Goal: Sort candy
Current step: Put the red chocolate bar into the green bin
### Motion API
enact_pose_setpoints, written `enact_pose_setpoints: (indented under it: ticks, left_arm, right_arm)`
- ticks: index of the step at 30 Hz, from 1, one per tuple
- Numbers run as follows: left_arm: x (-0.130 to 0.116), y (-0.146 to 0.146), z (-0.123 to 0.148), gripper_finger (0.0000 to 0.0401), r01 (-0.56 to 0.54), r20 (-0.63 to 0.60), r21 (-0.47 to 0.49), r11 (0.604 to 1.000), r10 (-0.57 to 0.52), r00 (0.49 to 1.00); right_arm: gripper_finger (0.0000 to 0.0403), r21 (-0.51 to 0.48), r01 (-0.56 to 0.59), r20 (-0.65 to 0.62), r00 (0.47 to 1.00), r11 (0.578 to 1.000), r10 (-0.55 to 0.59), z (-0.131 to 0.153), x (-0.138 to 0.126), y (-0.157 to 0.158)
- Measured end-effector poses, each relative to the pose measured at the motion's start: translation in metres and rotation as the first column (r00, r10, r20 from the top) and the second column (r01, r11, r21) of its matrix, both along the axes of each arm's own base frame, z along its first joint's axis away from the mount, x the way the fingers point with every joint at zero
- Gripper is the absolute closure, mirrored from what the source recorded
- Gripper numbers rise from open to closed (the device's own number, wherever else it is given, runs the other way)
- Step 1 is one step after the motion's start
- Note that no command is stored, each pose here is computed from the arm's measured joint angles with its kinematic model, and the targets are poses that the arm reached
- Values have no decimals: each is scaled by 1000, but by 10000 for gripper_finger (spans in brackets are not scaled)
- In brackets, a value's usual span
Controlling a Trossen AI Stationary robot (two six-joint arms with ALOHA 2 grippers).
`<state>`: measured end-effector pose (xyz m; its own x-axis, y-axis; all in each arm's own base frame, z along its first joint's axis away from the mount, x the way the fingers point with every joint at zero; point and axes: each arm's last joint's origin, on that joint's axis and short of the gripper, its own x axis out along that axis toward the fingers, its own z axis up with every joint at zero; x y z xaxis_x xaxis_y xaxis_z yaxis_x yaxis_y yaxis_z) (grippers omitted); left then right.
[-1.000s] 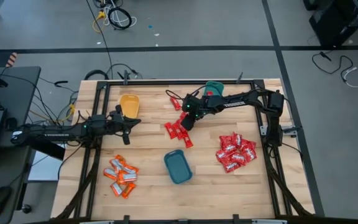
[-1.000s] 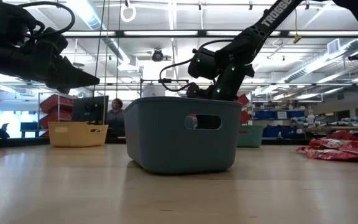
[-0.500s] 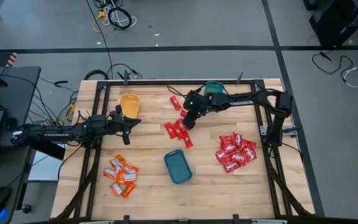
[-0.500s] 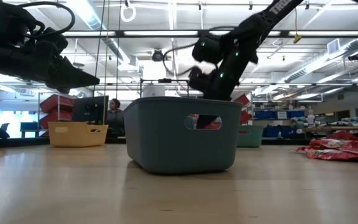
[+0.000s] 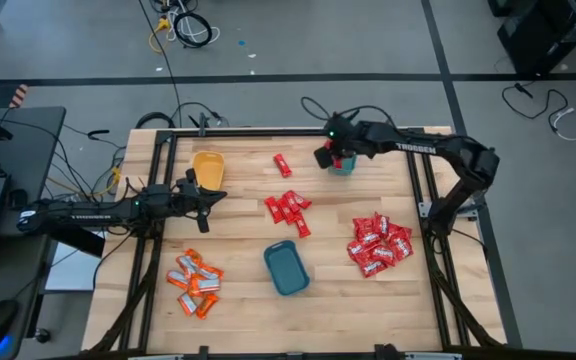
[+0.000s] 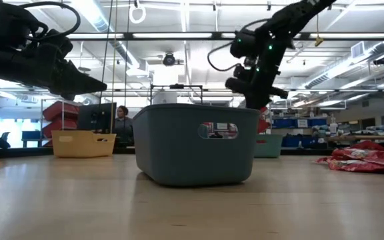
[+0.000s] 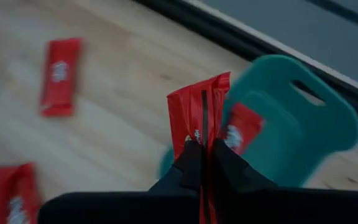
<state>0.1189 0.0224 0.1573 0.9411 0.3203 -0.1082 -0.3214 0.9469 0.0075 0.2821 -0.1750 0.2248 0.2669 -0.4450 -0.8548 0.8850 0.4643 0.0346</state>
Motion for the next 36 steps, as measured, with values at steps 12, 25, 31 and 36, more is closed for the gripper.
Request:
enact_pose_setpoints:
  ticks: [12, 25, 31, 36]
  left_arm:
    - [0, 0, -1, 389, 0, -10, -1, 1000, 0, 1000]
    - [0, 0, -1, 389, 0, -14, -5, 1000, 0, 1000]
    - [0, 0, -1, 389, 0, -14, -5, 1000, 0, 1000]
    - [0, 0, -1, 389, 0, -13, -5, 1000, 0, 1000]
  right_arm:
    - [388, 75, 238, -140, 964, 968, -226, -35, -14, -22]
    - [296, 63, 234, -162, 962, 970, -222, -37, -14, -23]
    - [230, 60, 103, -174, 980, 993, -92, -28, -7, -24]
    - [184, 55, -136, 13, 991, 989, 135, -3, 21, -20]
